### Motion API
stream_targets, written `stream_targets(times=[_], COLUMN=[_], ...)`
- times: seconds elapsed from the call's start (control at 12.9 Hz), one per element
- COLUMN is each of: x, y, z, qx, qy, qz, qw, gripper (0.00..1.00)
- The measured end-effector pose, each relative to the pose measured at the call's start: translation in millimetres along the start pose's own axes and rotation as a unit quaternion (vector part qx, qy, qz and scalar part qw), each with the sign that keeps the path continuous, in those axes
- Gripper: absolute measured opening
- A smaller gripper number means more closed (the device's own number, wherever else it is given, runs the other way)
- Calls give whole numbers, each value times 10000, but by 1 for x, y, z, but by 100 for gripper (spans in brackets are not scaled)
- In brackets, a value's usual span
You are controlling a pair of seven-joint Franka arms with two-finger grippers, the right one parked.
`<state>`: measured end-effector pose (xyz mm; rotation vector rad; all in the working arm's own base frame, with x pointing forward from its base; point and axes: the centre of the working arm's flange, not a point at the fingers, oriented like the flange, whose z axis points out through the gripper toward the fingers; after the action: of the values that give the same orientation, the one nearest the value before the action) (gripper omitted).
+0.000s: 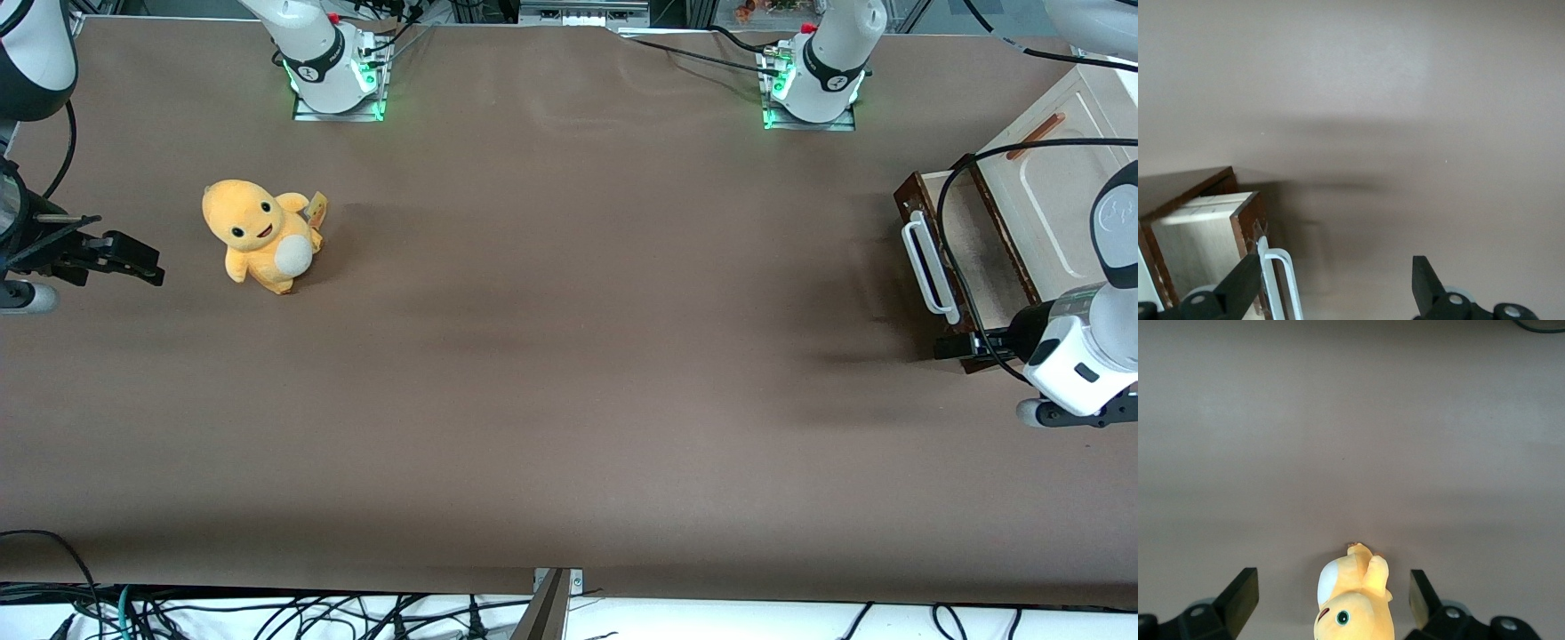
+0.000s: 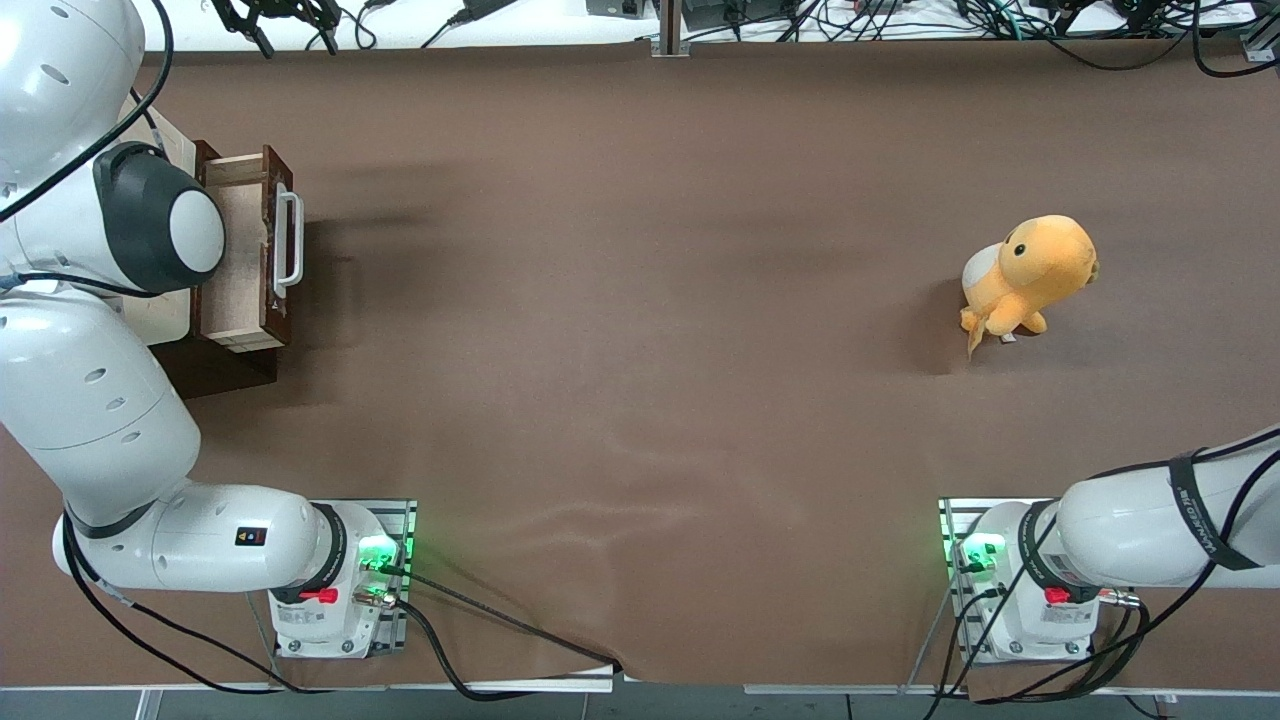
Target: Open lower drawer with left arm only
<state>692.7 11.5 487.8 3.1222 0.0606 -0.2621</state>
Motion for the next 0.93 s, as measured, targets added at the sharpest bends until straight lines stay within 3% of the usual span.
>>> stream_targets(times=[0.62, 0.93], x=[-17, -20], y=[-3, -20], z=[-37, -33], qx=[1, 40], qy=[288, 226], qz=[625, 511], qw=[9976, 9984], gripper=[100, 100])
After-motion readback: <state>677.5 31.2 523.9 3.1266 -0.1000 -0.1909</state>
